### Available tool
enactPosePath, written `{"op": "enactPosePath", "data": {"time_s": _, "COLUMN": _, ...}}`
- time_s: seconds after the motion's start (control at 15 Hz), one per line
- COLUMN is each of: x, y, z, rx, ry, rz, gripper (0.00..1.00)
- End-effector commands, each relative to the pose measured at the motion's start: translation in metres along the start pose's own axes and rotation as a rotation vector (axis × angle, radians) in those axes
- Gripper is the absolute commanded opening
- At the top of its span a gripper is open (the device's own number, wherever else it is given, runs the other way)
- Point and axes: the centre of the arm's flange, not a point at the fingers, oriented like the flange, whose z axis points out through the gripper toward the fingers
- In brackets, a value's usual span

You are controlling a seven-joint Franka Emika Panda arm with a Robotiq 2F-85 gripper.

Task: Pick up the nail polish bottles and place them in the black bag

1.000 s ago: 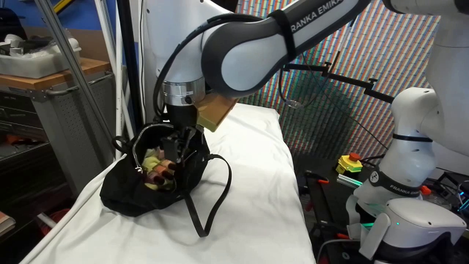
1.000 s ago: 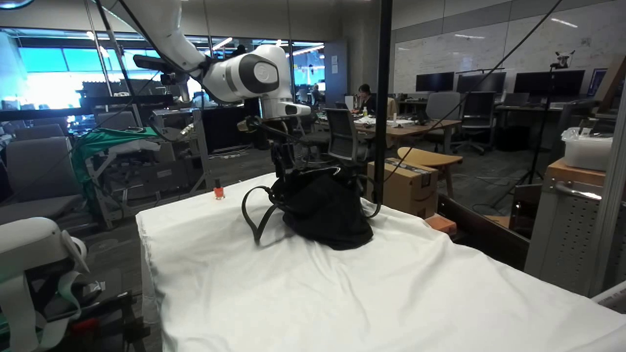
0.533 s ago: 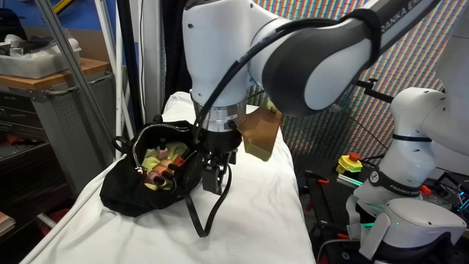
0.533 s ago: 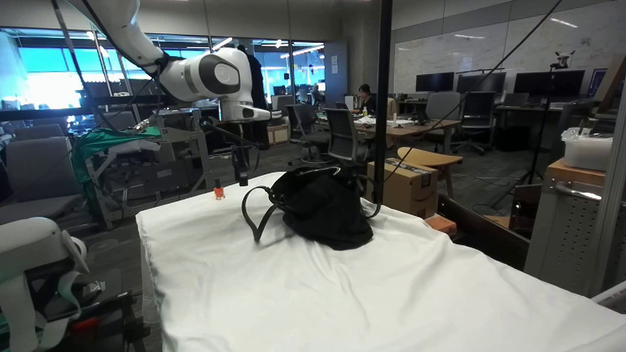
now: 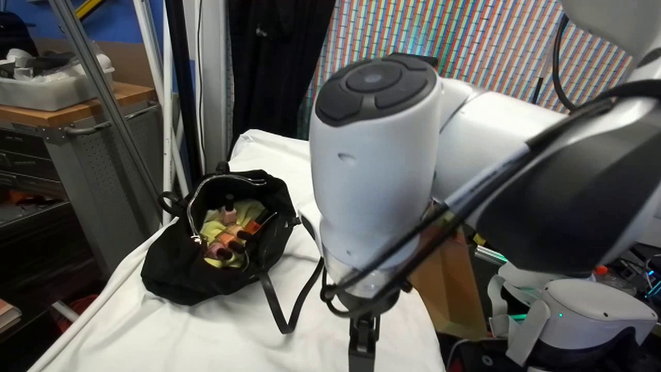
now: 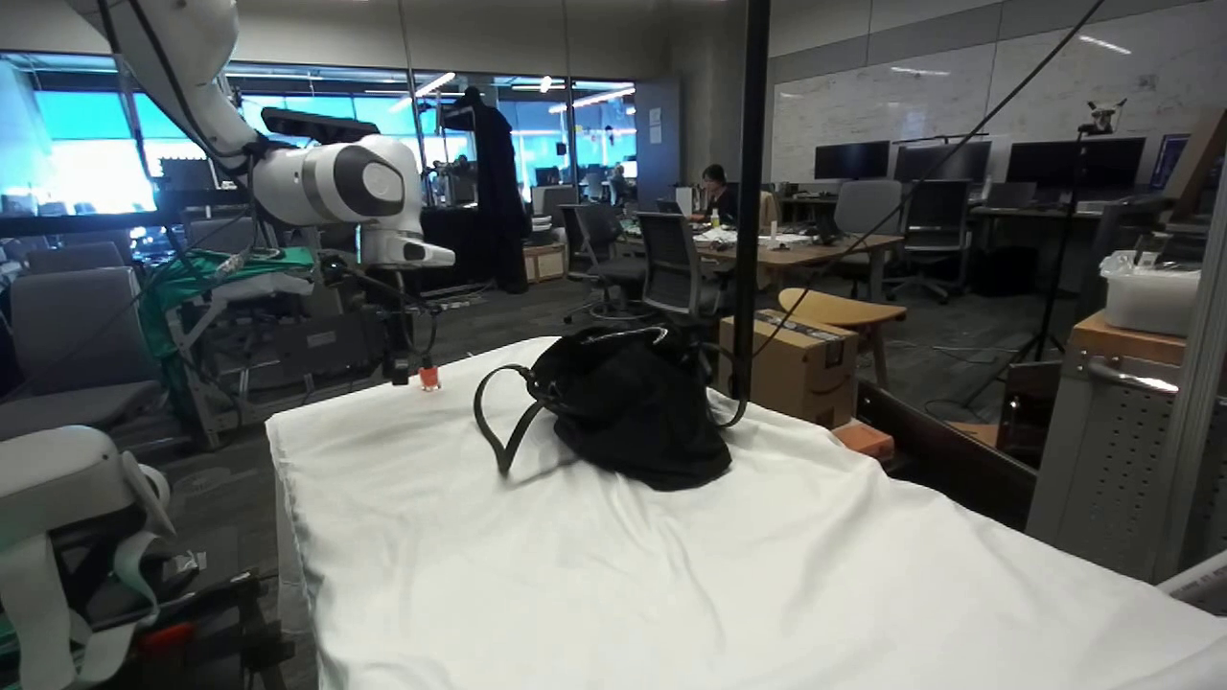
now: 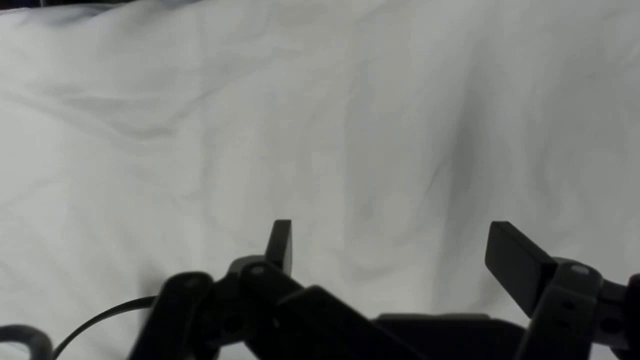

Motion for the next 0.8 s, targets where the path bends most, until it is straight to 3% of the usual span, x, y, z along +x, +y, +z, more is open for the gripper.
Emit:
{"op": "enactPosePath", "data": {"time_s": 0.0, "x": -0.008, "y": -0.038, "z": 0.003, "rx": 0.002, "ry": -0.026, "rz": -0.06, "gripper": 1.0}}
{"op": "enactPosePath", "data": {"time_s": 0.33, "x": -0.005, "y": -0.069, "z": 0.014, "rx": 0.01, "ry": -0.06, "rz": -0.138, "gripper": 1.0}}
{"op": "enactPosePath", "data": {"time_s": 0.73, "x": 0.026, "y": -0.071, "z": 0.016, "rx": 0.14, "ry": -0.174, "rz": -0.236, "gripper": 1.0}}
